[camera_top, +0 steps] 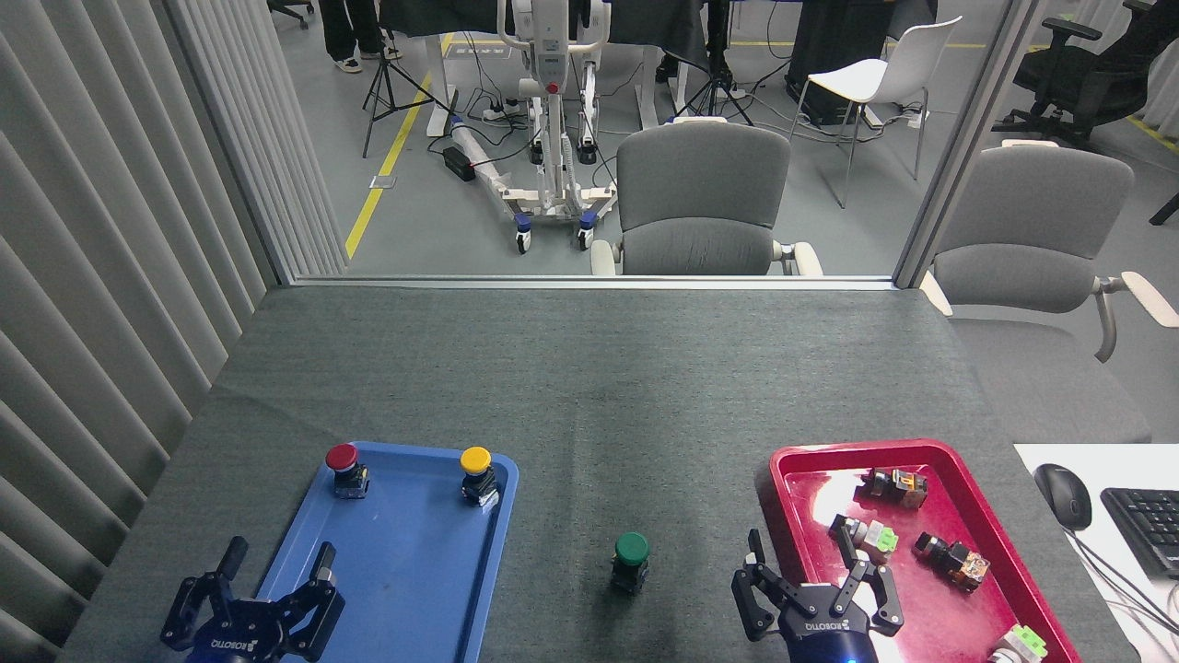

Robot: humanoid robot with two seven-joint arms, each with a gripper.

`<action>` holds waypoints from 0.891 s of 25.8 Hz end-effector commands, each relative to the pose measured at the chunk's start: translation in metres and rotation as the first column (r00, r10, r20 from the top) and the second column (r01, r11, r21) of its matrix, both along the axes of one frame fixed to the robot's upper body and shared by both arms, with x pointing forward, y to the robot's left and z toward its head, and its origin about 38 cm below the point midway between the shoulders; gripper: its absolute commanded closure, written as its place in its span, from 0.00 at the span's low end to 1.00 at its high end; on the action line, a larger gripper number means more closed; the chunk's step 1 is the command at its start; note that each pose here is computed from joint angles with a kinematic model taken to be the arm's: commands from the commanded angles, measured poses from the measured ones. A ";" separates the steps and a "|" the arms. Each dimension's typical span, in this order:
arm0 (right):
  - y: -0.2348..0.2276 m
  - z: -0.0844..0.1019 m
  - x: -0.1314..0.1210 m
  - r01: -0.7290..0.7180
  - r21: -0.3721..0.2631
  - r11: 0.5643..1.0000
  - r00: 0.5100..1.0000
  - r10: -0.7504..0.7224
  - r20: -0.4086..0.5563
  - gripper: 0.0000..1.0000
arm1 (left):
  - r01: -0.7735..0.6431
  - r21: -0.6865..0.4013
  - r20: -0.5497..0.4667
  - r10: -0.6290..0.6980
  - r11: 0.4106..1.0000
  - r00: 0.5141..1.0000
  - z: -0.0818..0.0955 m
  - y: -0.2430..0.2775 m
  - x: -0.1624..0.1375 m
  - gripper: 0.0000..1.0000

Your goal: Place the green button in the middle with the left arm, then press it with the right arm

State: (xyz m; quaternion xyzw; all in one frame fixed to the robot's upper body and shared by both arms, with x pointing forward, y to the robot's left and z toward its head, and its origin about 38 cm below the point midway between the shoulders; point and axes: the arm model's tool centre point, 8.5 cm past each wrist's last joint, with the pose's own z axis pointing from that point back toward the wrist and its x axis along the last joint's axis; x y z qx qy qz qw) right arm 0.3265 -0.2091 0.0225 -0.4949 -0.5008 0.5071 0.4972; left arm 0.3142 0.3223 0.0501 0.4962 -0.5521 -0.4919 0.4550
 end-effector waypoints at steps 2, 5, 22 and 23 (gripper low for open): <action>-0.001 0.002 0.000 0.007 0.002 1.000 1.000 -0.007 0.004 0.01 | -0.011 -0.002 -0.005 0.011 1.000 1.000 -0.002 0.001 -0.001 0.00; 0.001 0.003 0.001 0.008 0.005 1.000 1.000 -0.008 0.006 0.01 | -0.013 -0.004 -0.002 0.013 1.000 1.000 -0.002 0.000 0.000 0.00; -0.005 0.009 0.002 0.029 0.019 0.999 0.999 -0.029 0.016 0.00 | -0.011 -0.016 -0.004 0.011 1.000 1.000 -0.003 -0.004 0.002 0.00; -0.005 0.009 0.001 0.029 0.017 0.999 0.999 -0.029 0.015 0.00 | -0.011 -0.016 -0.004 0.011 1.000 1.000 -0.003 -0.004 0.002 0.00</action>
